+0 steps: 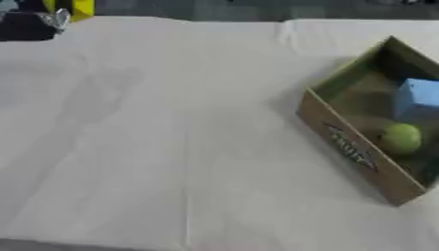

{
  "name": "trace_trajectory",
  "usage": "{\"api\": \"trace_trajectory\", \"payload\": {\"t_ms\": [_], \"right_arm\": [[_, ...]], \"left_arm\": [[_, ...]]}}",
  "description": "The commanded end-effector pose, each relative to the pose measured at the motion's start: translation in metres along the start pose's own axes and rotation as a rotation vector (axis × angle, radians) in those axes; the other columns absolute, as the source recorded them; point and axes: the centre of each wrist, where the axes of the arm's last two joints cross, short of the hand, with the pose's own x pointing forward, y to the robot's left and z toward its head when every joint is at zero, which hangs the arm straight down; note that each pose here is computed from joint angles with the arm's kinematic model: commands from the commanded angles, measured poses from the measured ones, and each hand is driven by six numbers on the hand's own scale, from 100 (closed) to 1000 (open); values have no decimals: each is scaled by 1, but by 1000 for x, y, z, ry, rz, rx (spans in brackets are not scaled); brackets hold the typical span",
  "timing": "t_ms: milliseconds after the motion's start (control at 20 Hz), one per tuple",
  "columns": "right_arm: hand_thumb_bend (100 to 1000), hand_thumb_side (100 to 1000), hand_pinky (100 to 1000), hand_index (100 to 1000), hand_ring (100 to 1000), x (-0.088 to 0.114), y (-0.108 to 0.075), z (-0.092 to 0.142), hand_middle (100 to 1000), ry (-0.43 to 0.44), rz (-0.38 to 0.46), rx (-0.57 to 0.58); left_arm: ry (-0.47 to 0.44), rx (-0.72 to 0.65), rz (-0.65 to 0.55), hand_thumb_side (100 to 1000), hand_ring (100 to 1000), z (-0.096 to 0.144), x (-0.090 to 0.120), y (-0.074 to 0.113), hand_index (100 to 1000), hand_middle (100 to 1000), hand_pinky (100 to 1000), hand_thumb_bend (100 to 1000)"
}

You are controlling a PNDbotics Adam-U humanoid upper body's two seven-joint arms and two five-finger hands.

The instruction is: Pick up the objects with one hand, pass them to the other hand, and then place them into the box on the other side of the table.

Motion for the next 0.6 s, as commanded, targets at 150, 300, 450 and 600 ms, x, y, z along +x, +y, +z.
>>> {"api": "trace_trajectory", "payload": {"t_ms": [150, 300, 450, 600], "right_arm": [[100, 470, 972, 869, 796, 26, 2, -19, 895, -80, 31, 64], [100, 470, 981, 875, 804, 29, 10, -27, 902, -102, 39, 99], [100, 470, 983, 877, 809, 32, 19, -33, 906, -129, 51, 132], [100, 470, 983, 877, 811, 34, 28, -40, 907, -149, 61, 171]], "left_arm": [[-33, 108, 127, 235, 440, 4, 12, -19, 596, 490, 628, 100], [-43, 143, 192, 251, 437, 7, 16, -34, 595, 488, 625, 100], [-42, 155, 239, 269, 435, 9, 18, -49, 594, 487, 623, 100], [-38, 160, 280, 282, 434, 13, 18, -63, 593, 486, 622, 100]]}}
